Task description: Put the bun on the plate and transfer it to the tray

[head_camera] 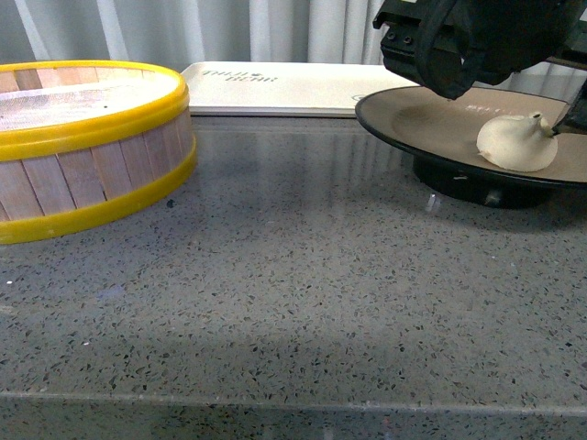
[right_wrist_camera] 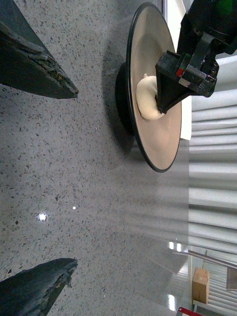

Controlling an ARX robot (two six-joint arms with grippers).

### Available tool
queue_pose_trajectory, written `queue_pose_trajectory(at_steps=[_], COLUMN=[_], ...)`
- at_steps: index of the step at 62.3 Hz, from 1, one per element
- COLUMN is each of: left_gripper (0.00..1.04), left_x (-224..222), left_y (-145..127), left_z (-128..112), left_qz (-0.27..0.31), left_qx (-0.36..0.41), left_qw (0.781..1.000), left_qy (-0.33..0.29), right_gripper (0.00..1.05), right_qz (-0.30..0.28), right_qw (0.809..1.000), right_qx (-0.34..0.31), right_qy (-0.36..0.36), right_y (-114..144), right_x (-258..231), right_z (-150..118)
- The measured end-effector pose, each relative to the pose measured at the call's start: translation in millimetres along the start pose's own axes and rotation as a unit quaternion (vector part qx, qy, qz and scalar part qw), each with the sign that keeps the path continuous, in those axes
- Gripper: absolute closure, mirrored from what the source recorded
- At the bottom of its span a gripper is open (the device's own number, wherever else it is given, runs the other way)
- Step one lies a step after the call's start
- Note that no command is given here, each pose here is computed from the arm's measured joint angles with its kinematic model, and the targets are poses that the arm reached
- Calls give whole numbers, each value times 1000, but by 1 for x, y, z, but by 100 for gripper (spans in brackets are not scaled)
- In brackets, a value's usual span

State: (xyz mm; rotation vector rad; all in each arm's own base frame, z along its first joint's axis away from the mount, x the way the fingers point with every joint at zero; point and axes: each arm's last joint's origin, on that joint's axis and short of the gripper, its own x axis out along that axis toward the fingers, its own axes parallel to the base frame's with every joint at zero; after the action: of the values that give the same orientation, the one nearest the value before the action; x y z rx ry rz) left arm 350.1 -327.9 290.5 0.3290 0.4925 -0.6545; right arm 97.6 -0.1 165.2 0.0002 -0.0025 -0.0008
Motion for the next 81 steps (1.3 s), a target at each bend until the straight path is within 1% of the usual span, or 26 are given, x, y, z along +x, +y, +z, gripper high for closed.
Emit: queue_pose_trajectory(at_steps=[3,4,9,25,31,36,44,47,48,50,51,56,58,65,66,67,68,69,70,72,76,81], left_gripper=[5,5,7,7,7,7,7,7,7,7,7,7,7,7,7,9,12,14,18,23,34,46], left_x=[-2,-3,-7,-27,-41,-63,-116,-146,-163,-179,-191,-216,-227,-247,-249,-250,-253,-254,-256,-259,-263,-266], left_y=[0,1,1,10,18,30,58,74,82,91,97,110,116,127,129,130,132,133,135,137,138,137], left_z=[2,2,5,18,25,27,19,8,-1,-13,-23,-47,-61,-88,-93,-95,-100,-103,-110,-120,-147,-179], left_qz=[0,0,-1,-2,2,22,64,86,100,113,124,143,153,177,190,201,232,245,270,290,307,311], left_qx=[0,0,-1,-22,-36,-51,-74,-84,-89,-95,-99,-106,-110,-116,-119,-122,-130,-133,-139,-144,-147,-150], left_qw=[1000,1000,1000,999,997,993,980,973,969,966,964,960,958,955,952,949,939,934,924,914,906,905], left_qy=[-3,-4,-9,-38,-69,-106,-174,-199,-208,-213,-215,-216,-215,-209,-209,-211,-220,-224,-232,-243,-251,-249], right_gripper=[8,8,8,8,8,8,8,8,8,8,8,8,8,8,8,8,8,8,8,8,8,8], right_qz=[0,0,0,0,0,0,0,0,0,0,0,0,0,0,0,0,0,0,0,0,0,0], right_qw=[1000,1000,1000,1000,1000,1000,1000,1000,1000,1000,1000,1000,1000,1000,1000,1000,1000,1000,1000,1000,1000,1000], right_qx=[0,0,0,0,0,0,0,0,0,0,0,0,0,0,0,0,0,0,0,0,0,0], right_qy=[0,0,0,0,0,0,0,0,0,0,0,0,0,0,0,0,0,0,0,0,0,0], right_y=[0,0,0,0,0,0,0,0,0,0,0,0,0,0,0,0,0,0,0,0,0,0], right_x=[0,0,0,0,0,0,0,0,0,0,0,0,0,0,0,0,0,0,0,0,0,0], right_z=[0,0,0,0,0,0,0,0,0,0,0,0,0,0,0,0,0,0,0,0,0,0])
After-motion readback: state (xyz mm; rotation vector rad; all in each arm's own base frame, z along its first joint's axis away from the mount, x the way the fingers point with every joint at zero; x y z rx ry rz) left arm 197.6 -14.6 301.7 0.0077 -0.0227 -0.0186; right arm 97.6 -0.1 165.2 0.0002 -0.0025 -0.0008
